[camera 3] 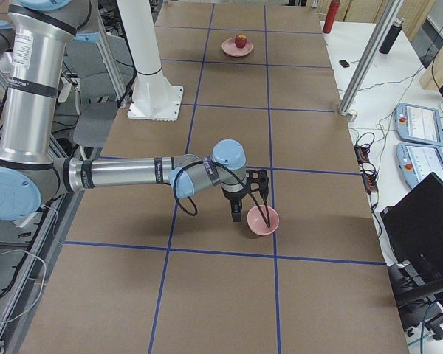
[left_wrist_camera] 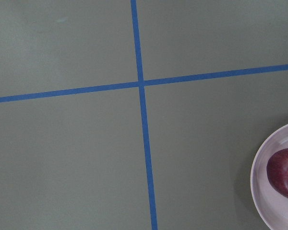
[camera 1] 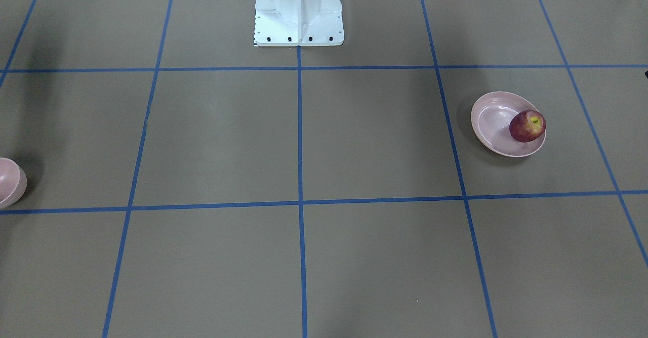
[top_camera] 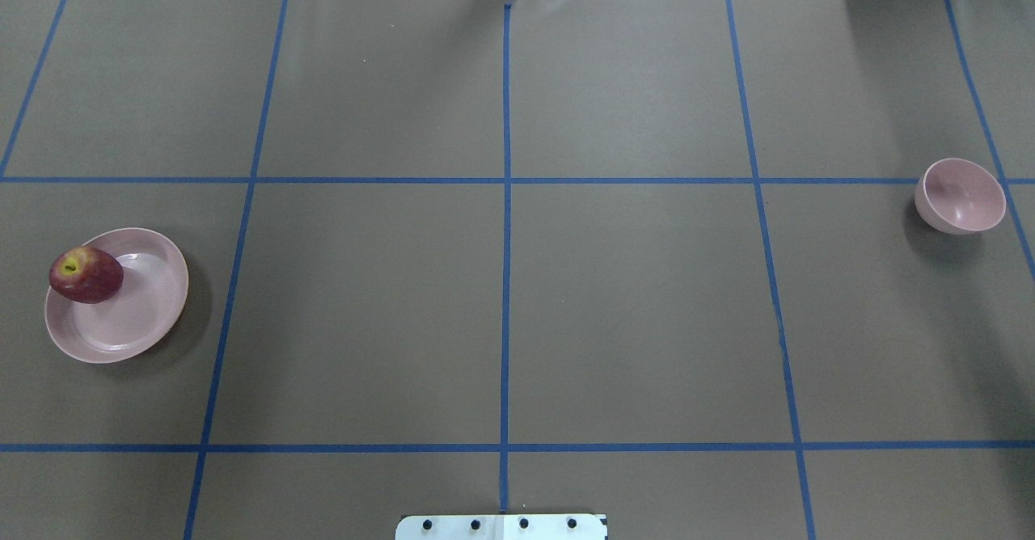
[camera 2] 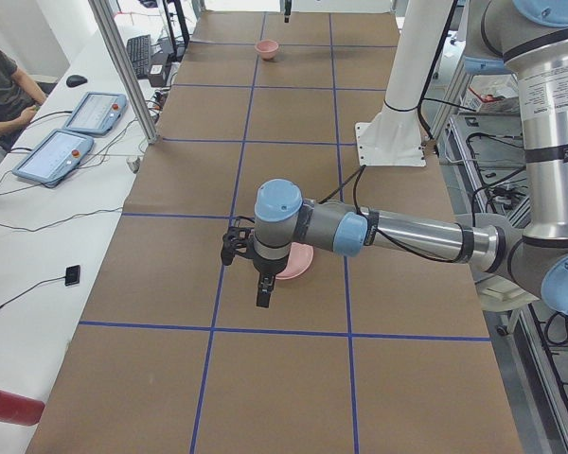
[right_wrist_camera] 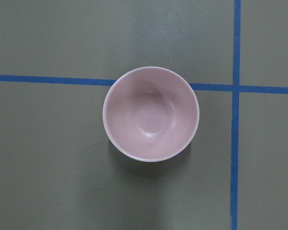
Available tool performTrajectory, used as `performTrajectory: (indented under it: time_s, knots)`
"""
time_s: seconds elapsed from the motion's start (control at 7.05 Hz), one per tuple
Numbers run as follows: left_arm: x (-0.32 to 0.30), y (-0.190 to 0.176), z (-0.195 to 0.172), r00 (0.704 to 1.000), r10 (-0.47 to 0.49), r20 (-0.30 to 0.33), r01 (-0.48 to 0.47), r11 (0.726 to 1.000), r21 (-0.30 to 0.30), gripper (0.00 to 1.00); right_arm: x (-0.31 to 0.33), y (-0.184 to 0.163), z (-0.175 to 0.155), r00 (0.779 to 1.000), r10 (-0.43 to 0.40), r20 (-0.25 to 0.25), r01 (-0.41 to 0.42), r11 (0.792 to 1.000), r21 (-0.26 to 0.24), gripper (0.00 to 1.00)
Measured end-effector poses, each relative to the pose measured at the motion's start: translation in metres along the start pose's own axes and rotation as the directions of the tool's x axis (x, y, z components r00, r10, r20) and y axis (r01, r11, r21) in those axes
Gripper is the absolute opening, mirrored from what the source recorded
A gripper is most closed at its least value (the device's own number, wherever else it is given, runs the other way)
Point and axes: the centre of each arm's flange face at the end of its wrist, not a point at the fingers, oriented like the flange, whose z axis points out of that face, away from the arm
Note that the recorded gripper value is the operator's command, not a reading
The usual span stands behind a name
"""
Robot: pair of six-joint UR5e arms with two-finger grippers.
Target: Move apple from plate to bowl
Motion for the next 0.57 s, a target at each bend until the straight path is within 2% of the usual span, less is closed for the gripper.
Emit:
performTrajectory:
  time_s: [0.57]
  knots:
    - [0.007, 0.004, 0.012, 1.0, 0.018, -0.008, -0.019, 1.0, -0.021, 0.99, 0.001, 0.0, -0.004, 1.0, 0.013, 0.011, -0.013, 1.0, -0.005, 1.0]
